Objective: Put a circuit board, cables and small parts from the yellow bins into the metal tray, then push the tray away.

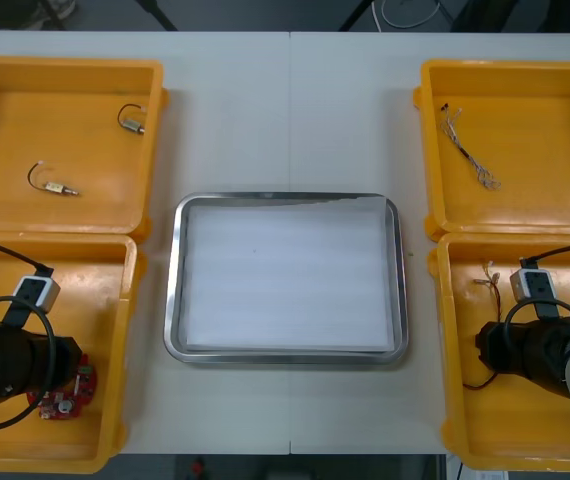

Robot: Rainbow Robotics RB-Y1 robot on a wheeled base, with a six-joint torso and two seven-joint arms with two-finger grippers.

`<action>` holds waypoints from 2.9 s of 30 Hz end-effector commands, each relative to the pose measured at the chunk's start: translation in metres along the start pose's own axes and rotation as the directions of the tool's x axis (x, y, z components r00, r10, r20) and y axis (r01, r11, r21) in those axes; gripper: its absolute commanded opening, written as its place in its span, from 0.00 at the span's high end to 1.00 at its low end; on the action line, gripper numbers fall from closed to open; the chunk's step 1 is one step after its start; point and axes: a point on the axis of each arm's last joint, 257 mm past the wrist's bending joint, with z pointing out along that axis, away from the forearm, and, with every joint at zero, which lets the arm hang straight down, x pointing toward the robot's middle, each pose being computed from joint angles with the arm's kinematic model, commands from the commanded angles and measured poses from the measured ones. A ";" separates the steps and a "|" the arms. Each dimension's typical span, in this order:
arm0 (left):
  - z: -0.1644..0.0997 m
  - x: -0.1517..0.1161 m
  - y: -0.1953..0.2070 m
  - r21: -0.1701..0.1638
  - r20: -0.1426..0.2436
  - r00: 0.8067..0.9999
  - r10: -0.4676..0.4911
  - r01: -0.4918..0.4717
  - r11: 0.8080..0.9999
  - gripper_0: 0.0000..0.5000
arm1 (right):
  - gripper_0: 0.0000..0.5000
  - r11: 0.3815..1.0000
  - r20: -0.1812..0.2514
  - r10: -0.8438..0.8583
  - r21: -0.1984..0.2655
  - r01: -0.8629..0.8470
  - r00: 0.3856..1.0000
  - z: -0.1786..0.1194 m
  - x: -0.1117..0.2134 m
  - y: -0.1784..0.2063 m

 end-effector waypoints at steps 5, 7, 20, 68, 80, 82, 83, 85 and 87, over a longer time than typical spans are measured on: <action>0.006 0.018 -0.013 0.017 -0.025 0.998 -0.059 0.060 0.998 0.17 | 0.00 0.999 -0.092 0.042 0.014 -0.041 0.995 0.007 0.037 -0.004; 0.006 0.020 -0.013 0.014 -0.027 0.998 -0.059 0.059 0.998 0.67 | 0.00 0.999 -0.096 0.044 0.013 -0.043 0.994 0.007 0.039 -0.004; 0.004 0.015 -0.005 -0.002 -0.018 0.998 -0.062 0.062 0.998 1.00 | 1.00 0.999 -0.078 0.049 0.005 -0.048 0.996 0.001 0.031 -0.004; -0.129 -0.126 -0.073 0.083 -0.036 0.999 0.005 -0.002 0.997 1.00 | 1.00 0.949 0.007 -0.314 -0.031 0.314 0.949 -0.199 -0.087 -0.008; -0.112 -0.132 -0.161 0.195 -0.013 1.000 0.028 -0.025 0.980 1.00 | 1.00 0.938 0.018 -0.343 -0.048 0.344 0.939 -0.202 -0.086 0.001; -0.108 -0.133 -0.171 0.211 -0.017 0.999 0.028 -0.024 0.977 1.00 | 1.00 0.935 0.023 -0.351 -0.050 0.352 0.936 -0.203 -0.086 0.003; -0.104 -0.133 -0.177 0.215 -0.018 0.999 0.033 -0.029 0.976 1.00 | 1.00 0.933 0.027 -0.357 -0.049 0.358 0.934 -0.204 -0.086 0.004; -0.099 -0.134 -0.184 0.217 -0.017 0.999 0.047 -0.042 0.975 1.00 | 1.00 0.930 0.034 -0.363 -0.045 0.365 0.931 -0.206 -0.087 0.006; -0.093 -0.135 -0.192 0.222 -0.016 0.999 0.051 -0.047 0.974 1.00 | 1.00 0.929 0.038 -0.365 -0.040 0.367 0.930 -0.206 -0.088 0.006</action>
